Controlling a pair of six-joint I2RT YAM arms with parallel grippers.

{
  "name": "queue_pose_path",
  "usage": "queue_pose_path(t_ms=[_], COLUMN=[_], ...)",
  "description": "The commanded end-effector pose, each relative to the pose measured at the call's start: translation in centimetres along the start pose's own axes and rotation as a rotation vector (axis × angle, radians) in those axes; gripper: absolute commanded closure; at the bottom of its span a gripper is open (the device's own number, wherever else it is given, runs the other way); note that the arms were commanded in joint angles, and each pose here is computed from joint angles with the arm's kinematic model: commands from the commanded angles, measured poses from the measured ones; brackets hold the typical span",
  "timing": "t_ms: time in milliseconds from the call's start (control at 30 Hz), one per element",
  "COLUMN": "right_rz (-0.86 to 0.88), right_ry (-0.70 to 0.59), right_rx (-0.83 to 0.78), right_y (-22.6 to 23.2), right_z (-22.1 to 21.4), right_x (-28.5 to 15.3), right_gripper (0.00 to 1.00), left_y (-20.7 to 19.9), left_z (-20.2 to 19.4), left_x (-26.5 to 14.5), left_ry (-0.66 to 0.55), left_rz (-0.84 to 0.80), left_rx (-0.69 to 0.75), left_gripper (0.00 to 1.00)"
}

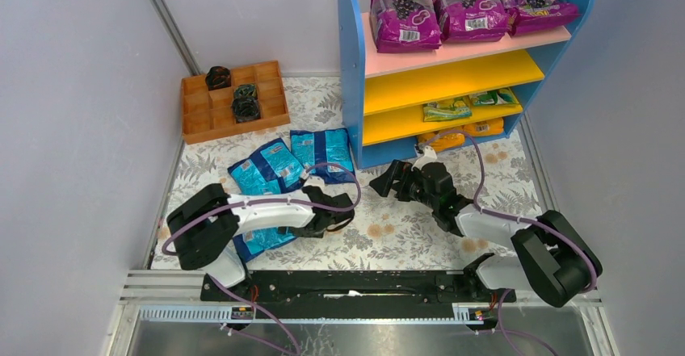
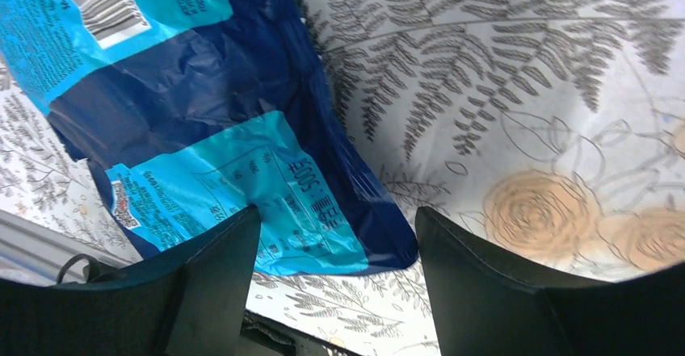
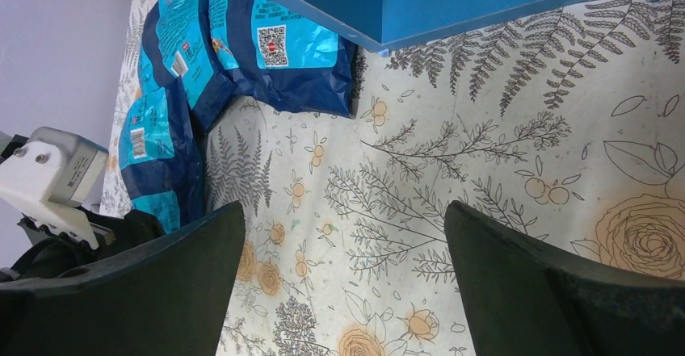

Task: Place and organize the candy bags onto the shelf

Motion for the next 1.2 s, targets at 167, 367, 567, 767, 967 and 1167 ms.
queue_pose_path(t_ms=[167,367,567,767,967,1167], right_rz=[0.038,0.034,0.026,0.017,0.014,0.028], right_ry=[-0.003,0.009,0.017,0.024,0.029,0.19], right_rx=[-0.005,-0.011,-0.009,-0.012,-0.011,0.049], right_y=[0.3,0.1,0.0,0.0,0.0,0.2], right_z=[0.0,-0.1,-0.1,-0.1,0.1,2.1], right_x=[0.8,1.1,1.3,1.5,1.2,1.2], right_gripper=[0.0,0.0,0.0,0.0,0.0,0.0], left_y=[-0.8,-0.8,-1.2,-2.7,-4.9,-5.9], left_z=[-0.1,0.7,1.7,2.5,2.2,1.6], left_x=[1.6,0.7,-1.4,-4.4,-7.6,-10.2], left_ry=[-0.1,-0.13,-0.155,-0.195,-0.21,-0.27], left_rz=[0.115,0.078,-0.016,-0.23,-0.566,-0.841], left_rx=[0.038,0.028,0.051,0.106,0.15,0.212], left_gripper=[0.34,0.66,0.88,1.0,1.0,1.0])
Point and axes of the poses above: each gripper's point midway between its finger pads, its own x axis out along the fingers, its own y axis along the line the jaws close on, z = x × y, the point moved 10 cm from there along -x, back along the fingers, and after that the axes turned 14 degrees about -x, right-handed, at the moved point
